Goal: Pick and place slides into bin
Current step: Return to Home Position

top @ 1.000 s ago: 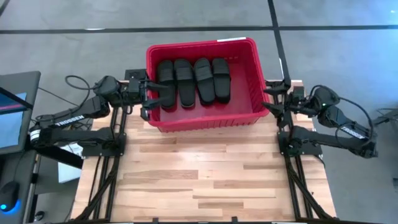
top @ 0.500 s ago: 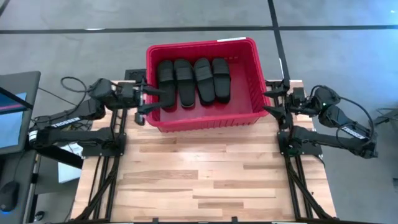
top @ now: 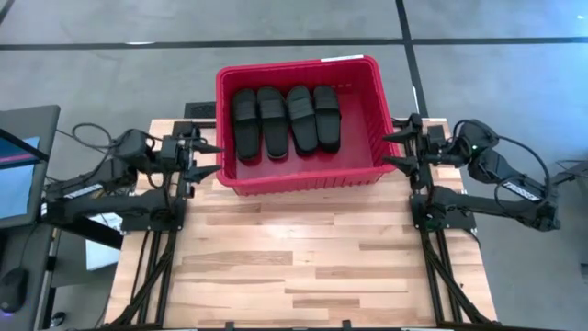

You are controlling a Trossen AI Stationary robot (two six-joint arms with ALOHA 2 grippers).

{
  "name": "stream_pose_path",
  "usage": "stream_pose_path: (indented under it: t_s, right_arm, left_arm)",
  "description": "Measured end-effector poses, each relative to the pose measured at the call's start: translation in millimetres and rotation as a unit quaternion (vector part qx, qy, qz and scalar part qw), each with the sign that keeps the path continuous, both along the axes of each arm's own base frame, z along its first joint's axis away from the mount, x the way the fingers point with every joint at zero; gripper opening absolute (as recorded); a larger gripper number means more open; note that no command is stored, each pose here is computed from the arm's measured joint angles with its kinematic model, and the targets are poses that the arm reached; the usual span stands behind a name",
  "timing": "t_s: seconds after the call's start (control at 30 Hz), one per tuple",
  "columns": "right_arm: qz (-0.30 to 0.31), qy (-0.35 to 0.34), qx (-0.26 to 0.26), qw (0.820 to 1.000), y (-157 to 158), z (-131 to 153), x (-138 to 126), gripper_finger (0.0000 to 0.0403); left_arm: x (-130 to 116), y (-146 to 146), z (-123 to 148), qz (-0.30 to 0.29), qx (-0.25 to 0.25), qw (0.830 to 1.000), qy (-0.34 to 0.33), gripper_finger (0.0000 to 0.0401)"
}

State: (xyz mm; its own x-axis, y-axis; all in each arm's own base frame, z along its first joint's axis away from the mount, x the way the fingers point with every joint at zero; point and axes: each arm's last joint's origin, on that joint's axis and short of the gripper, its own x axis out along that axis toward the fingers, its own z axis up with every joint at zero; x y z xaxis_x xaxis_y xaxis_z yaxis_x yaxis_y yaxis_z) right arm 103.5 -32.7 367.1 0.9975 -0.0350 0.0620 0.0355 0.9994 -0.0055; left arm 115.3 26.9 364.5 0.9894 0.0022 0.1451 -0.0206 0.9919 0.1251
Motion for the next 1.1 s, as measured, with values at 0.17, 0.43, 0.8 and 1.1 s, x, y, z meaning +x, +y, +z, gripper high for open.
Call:
stream_pose_path:
  t_s: [0.17,0.43,0.8,1.1]
  right_arm:
    - [0.000,-0.004,0.002,1.000,0.8,0.8,-1.9,0.0260]
    - [-0.004,-0.010,0.013,1.000,0.4,2.0,-1.6,0.0260]
    - [-0.024,0.002,0.020,0.999,-0.8,-0.6,-1.7,0.0260]
    - [-0.025,0.023,0.029,0.999,-1.0,-4.9,-1.3,0.0260]
  left_arm:
    - [-14.8,-4.1,-28.2,0.007,-0.033,0.996,-0.082,0.0192]
    - [-17.4,-3.4,-33.9,0.042,-0.029,0.991,-0.121,0.0192]
    - [-17.4,-2.7,-33.2,0.049,-0.045,0.990,-0.127,0.0192]
    - [-16.7,-2.3,-34.9,0.053,-0.051,0.990,-0.118,0.0192]
